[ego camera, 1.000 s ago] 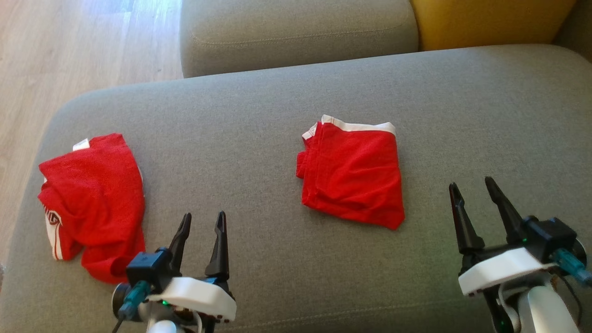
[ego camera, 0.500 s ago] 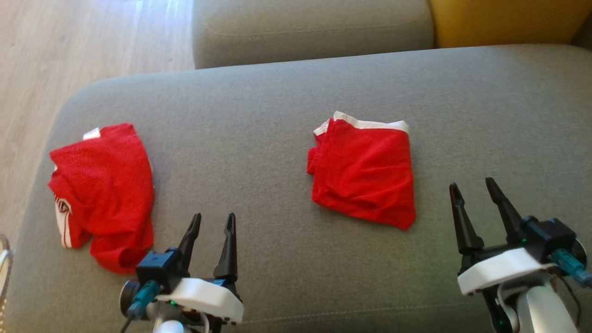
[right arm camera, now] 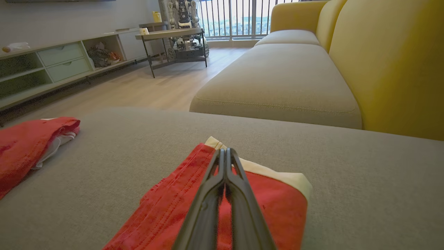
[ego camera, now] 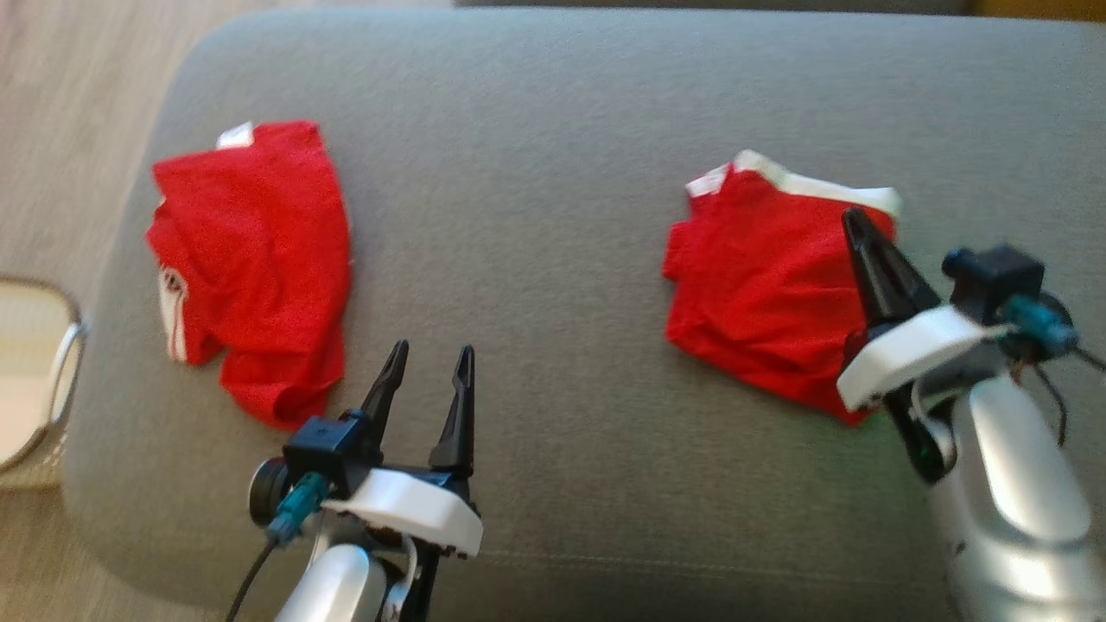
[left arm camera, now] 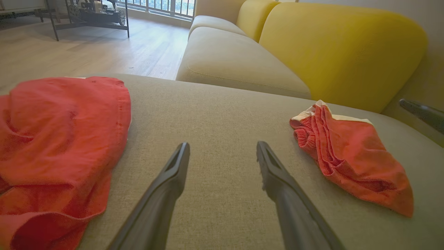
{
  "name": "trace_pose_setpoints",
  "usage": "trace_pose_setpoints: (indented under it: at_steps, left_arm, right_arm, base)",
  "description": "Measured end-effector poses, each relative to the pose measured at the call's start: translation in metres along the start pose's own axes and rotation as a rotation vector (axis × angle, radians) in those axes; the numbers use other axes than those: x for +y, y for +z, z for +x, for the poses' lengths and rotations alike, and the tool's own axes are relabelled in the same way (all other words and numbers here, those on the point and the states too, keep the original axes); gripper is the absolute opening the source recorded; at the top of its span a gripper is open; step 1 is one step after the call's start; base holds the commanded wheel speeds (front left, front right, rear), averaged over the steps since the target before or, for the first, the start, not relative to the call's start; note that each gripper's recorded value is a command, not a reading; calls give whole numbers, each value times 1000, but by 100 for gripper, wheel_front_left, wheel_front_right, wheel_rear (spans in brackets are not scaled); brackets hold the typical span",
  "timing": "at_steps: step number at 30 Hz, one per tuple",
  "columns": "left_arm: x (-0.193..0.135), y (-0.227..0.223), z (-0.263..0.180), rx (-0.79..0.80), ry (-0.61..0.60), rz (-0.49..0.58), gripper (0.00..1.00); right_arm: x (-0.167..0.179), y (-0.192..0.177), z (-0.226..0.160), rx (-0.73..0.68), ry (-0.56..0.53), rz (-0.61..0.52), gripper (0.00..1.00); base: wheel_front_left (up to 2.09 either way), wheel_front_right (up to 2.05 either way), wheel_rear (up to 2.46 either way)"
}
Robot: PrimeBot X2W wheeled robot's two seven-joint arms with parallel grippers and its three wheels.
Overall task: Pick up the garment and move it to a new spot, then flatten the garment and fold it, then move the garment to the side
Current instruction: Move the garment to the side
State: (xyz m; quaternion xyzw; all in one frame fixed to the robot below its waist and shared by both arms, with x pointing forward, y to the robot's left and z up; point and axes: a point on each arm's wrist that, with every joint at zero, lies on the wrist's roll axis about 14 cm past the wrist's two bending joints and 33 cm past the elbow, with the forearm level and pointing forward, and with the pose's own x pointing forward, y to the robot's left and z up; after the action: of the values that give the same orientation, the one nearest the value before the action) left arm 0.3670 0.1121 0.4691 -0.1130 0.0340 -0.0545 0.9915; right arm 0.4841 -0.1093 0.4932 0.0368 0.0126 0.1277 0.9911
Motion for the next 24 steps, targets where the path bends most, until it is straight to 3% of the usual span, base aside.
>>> trace_pose_setpoints:
  at_steps: [7, 14, 24]
  left_arm:
    - [24, 2, 3, 1, 87, -9, 100]
    - [46, -9, -1, 38, 162, -6, 100]
    - [47, -9, 3, 41, 172, -4, 100]
  right_arm:
    - [8, -46, 49, 145, 49, -24, 0]
    - [28, -90, 71, 245, 99, -5, 0]
    - [39, -106, 80, 290, 136, -25, 0]
  base:
    - [0, 0, 0]
    - [0, 0, 0]
    - [0, 0, 0]
